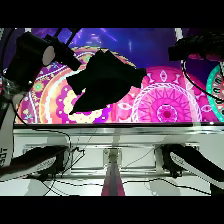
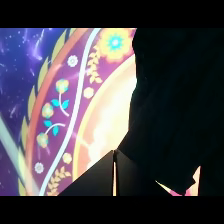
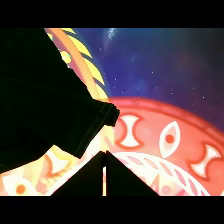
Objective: Fold the clothes and pants, and hang the long-sleeved shirts on hangers.
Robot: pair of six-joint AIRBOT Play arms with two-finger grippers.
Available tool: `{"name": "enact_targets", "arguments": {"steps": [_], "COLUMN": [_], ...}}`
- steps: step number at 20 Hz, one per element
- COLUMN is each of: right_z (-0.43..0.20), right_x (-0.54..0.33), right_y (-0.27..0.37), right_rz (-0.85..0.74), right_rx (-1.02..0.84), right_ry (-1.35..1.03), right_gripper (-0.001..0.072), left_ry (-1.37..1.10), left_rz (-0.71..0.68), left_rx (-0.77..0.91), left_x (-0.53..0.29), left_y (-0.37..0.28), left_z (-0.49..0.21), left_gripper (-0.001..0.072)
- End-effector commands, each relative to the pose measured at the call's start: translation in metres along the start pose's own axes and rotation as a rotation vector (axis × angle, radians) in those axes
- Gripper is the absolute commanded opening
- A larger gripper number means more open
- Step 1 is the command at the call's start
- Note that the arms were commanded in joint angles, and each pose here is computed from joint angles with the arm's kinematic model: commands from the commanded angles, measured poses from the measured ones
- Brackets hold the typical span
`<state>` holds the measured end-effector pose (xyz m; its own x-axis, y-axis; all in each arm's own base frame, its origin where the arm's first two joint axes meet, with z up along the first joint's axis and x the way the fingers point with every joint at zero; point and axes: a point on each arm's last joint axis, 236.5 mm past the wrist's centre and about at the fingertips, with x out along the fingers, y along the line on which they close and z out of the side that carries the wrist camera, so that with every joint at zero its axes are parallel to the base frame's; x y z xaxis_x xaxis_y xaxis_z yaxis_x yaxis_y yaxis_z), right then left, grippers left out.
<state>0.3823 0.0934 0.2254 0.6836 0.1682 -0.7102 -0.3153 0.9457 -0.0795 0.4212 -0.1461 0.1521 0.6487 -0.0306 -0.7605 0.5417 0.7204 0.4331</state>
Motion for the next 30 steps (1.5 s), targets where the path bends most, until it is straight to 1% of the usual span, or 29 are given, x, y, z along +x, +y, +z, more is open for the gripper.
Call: {"name": "enact_targets", "arguments": {"steps": [1, 22, 25, 27, 30], "right_z": [0.000, 0.002, 0.014, 0.005, -0.025], "right_x": [0.000, 0.000, 0.000, 0.000, 0.007], "right_y": [0.000, 0.000, -0.004, -0.009, -0.026], "right_rz": [0.000, 0.000, -0.013, -0.038, -0.107], "right_rx": [0.000, 0.000, 0.001, -0.010, -0.094], "right_ry": [-0.001, -0.007, -0.060, -0.023, 0.095], "right_gripper": [0.0025, 0.0025, 0.0027, 0.0027, 0.0026], "left_ry": [0.001, -0.002, -0.036, -0.056, -0.055], "left_rz": [0.001, -0.008, -0.158, -0.241, -0.260], "left_rx": [0.000, -0.005, -0.140, -0.182, -0.190], "left_x": [0.000, 0.000, -0.003, -0.007, -0.008], "left_y": [0.000, -0.002, -0.037, -0.055, -0.059], "left_z": [0.000, 0.001, 0.011, 0.018, 0.019], "left_gripper": [0.0031, 0.0031, 0.0031, 0.0031, 0.0032]}}
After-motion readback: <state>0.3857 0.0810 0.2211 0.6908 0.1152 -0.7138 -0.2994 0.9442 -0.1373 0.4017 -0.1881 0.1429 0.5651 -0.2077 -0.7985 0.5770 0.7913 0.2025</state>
